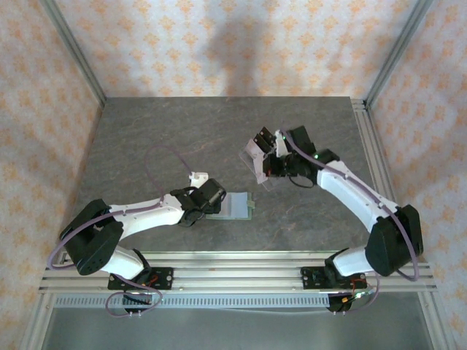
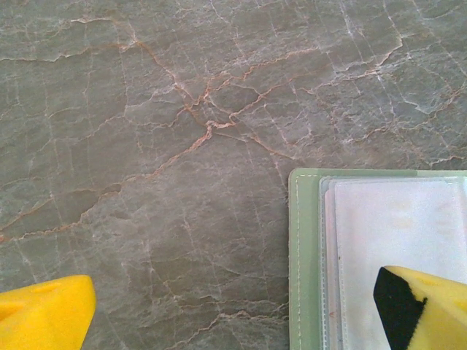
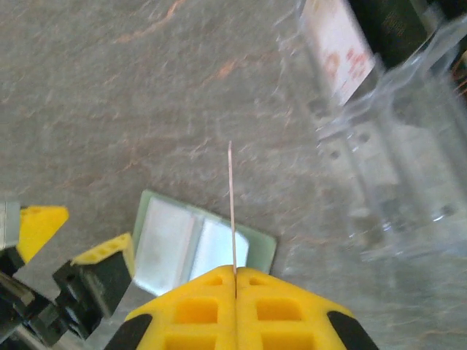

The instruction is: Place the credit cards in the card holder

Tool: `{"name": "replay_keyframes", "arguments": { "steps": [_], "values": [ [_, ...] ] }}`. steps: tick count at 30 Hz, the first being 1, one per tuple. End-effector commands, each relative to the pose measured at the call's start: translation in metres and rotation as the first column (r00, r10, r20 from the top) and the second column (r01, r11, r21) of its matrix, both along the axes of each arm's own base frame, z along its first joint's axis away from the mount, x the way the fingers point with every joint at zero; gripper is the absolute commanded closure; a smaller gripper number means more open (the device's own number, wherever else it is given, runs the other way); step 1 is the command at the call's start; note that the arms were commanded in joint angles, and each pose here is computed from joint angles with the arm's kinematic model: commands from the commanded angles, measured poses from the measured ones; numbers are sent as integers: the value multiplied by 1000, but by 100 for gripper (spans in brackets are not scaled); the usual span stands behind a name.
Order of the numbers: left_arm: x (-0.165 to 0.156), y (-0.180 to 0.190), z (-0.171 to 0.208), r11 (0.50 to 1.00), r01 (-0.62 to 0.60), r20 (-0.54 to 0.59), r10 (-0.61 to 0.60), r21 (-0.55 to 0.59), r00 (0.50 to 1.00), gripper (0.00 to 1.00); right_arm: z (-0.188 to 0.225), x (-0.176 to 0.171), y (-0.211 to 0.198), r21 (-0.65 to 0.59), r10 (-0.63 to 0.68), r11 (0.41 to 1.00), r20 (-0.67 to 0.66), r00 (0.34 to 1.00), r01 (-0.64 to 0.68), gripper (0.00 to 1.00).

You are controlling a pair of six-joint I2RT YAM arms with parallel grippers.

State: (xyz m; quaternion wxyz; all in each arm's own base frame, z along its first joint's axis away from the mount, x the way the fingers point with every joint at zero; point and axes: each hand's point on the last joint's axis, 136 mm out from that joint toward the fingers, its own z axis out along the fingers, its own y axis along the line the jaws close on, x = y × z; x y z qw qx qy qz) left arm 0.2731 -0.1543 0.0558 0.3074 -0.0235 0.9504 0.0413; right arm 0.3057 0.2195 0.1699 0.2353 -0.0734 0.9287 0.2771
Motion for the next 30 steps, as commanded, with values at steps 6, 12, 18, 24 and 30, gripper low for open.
{"name": "replay_keyframes", "arguments": {
  "steps": [6,12,18,24,30],
  "values": [
    [7,-6,-7,999,26,-12,-26,19,1000,0,-1,-30,46,330,-91,941,45,995,71,100],
    [4,0,-18,999,8,-32,-7,48,999,0,-29,-44,60,371,-114,924,35,993,93,100],
    [-3,15,-25,994,-35,-49,40,100,998,0,-50,-45,68,386,-111,917,10,994,99,100],
    [-9,22,-31,992,-58,-57,64,113,996,0,-63,-44,71,393,-115,913,-2,993,106,100],
    [-11,23,-33,992,-62,-62,69,113,996,0,-74,-45,73,416,-111,903,-18,994,108,100]
  ]
}}
